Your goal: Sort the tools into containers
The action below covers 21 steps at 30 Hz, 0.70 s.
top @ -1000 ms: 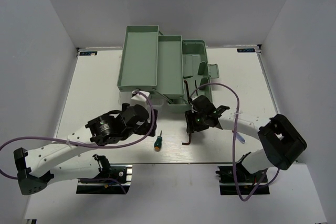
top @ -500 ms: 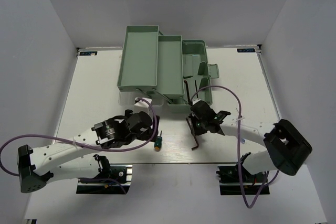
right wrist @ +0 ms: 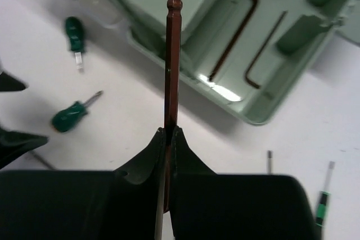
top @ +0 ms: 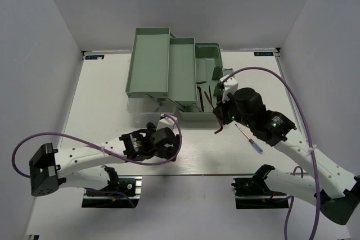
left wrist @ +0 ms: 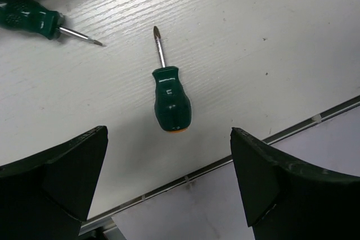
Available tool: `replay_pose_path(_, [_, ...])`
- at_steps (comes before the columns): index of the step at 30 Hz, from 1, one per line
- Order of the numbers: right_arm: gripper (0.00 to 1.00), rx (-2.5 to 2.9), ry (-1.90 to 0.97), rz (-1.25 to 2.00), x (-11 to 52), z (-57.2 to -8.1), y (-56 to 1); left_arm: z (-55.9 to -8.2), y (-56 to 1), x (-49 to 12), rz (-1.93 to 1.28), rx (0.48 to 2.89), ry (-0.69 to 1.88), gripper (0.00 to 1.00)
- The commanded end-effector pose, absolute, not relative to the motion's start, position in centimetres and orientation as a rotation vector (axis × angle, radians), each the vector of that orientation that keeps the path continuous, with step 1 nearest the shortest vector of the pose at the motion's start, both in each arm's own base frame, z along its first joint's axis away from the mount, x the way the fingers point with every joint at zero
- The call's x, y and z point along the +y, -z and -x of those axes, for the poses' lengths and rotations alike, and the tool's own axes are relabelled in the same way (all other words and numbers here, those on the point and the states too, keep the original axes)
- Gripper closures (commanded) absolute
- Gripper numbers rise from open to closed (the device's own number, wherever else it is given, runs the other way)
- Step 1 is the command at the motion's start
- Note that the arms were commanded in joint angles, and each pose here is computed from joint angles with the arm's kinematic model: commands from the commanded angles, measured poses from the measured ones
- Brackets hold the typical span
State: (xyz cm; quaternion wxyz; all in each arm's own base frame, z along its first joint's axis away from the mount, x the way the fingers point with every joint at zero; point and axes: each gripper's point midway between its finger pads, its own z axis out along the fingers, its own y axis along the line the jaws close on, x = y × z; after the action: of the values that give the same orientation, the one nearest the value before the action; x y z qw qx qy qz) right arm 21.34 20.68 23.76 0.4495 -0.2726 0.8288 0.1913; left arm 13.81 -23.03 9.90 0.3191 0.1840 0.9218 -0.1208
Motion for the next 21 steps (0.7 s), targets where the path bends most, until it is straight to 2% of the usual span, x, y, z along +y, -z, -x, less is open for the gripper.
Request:
replay_pose_path(1, [1.00,2.031,-0.247,0.654,18.6,-24.5,-23.6,-13.8,-9.7,-24.2,-0.511,2.404,0.345,0.00])
replay_pose_path(7, [1.00,1.983,-0.239,0.594,21.2,-30.4,-23.6,-13.8,-7.6,-24.5,-0.514,2.447,0.279,0.00])
replay_pose_path(12, [1.00,2.043,-0.171,0.512,20.6,-35.9,-23.4,-13.5,-5.7,-23.8,-0.501,2.491,0.198,0.00])
replay_pose_path(15, [1.00,2.105,-0.150,0.453,19.3,-38.8,-22.5,-13.3,-4.8,-23.5,-0.490,2.514,0.170,0.00])
replay_pose_path(16, [1.00,2.184,-0.151,0.453,19.4,-39.1,-20.2,-13.0,-4.6,-23.9,-0.506,2.519,0.183,0.00])
replay_pose_path(17, [0.83,2.175,-0.191,0.450,19.8,-39.7,-21.0,-12.9,-3.9,-23.7,-0.513,2.529,0.162,0.00])
replay_pose_path(18, [0.46,2.220,-0.217,0.452,19.4,-39.8,-19.9,-12.9,-3.6,-23.6,-0.504,2.538,0.154,0.01])
replay_pose_path(19, [0.31,2.224,-0.240,0.449,19.5,-39.9,-20.1,-12.8,-3.3,-23.5,-0.509,2.544,0.140,0.03])
replay_pose_path(20, [0.23,2.234,-0.263,0.451,19.5,-39.6,-20.0,-12.6,-3.0,-23.5,-0.526,2.549,0.129,0.03])
replay_pose_path(21, [0.19,2.235,-0.323,0.460,19.6,-39.0,-20.4,-12.5,-2.4,-23.4,-0.522,2.564,0.105,0.05])
